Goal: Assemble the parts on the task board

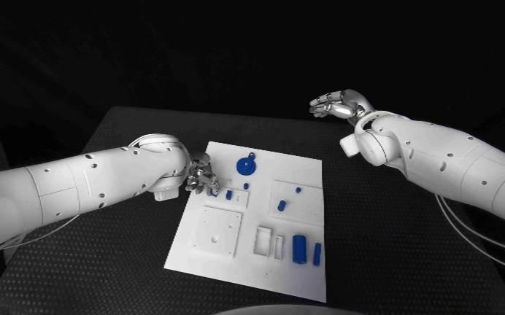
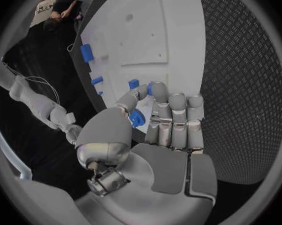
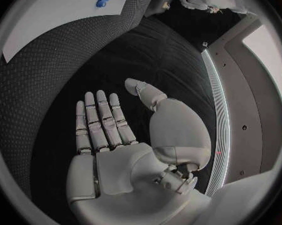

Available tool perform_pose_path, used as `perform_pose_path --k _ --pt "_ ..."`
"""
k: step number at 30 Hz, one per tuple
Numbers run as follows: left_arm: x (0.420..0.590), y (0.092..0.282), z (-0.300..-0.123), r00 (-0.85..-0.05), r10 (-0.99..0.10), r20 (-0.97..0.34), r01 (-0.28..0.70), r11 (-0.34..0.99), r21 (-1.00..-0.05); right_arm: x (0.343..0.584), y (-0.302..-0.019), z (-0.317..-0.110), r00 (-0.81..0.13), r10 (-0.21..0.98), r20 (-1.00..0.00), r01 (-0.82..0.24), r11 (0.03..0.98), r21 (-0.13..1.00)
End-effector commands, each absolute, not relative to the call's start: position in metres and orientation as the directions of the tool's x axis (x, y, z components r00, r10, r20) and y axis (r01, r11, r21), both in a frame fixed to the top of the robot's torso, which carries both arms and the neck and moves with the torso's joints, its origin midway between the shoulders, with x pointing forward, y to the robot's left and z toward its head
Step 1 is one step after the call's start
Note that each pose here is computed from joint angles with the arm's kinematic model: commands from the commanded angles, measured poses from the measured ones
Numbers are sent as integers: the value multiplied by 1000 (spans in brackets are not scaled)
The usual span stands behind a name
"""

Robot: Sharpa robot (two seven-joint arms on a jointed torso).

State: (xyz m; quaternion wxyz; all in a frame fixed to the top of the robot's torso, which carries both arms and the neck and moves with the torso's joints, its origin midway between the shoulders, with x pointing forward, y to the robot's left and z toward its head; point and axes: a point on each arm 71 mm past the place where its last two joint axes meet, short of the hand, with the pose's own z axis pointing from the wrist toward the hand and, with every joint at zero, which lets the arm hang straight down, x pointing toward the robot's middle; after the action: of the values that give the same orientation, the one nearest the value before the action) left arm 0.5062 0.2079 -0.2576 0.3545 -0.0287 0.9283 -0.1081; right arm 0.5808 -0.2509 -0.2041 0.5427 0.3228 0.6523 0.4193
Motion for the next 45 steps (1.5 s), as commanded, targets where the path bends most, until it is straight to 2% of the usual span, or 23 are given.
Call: perform_pose_path --k 1,9,37,45 --pt "505 208 -261 -772 -125 -623 21 975 -222 580 -249 -204 -212 875 -435 -44 436 899" --pt "506 212 -262 -774 -80 -628 40 984 -175 580 -250 -204 -212 875 -435 -43 436 899" --pt "508 209 -263 -788 -70 -612 48 984 -174 580 -249 -204 -212 875 -435 -44 436 899" --pt "512 201 -263 -786 -54 -616 57 986 -158 580 -248 -204 -214 875 -434 -45 435 899"
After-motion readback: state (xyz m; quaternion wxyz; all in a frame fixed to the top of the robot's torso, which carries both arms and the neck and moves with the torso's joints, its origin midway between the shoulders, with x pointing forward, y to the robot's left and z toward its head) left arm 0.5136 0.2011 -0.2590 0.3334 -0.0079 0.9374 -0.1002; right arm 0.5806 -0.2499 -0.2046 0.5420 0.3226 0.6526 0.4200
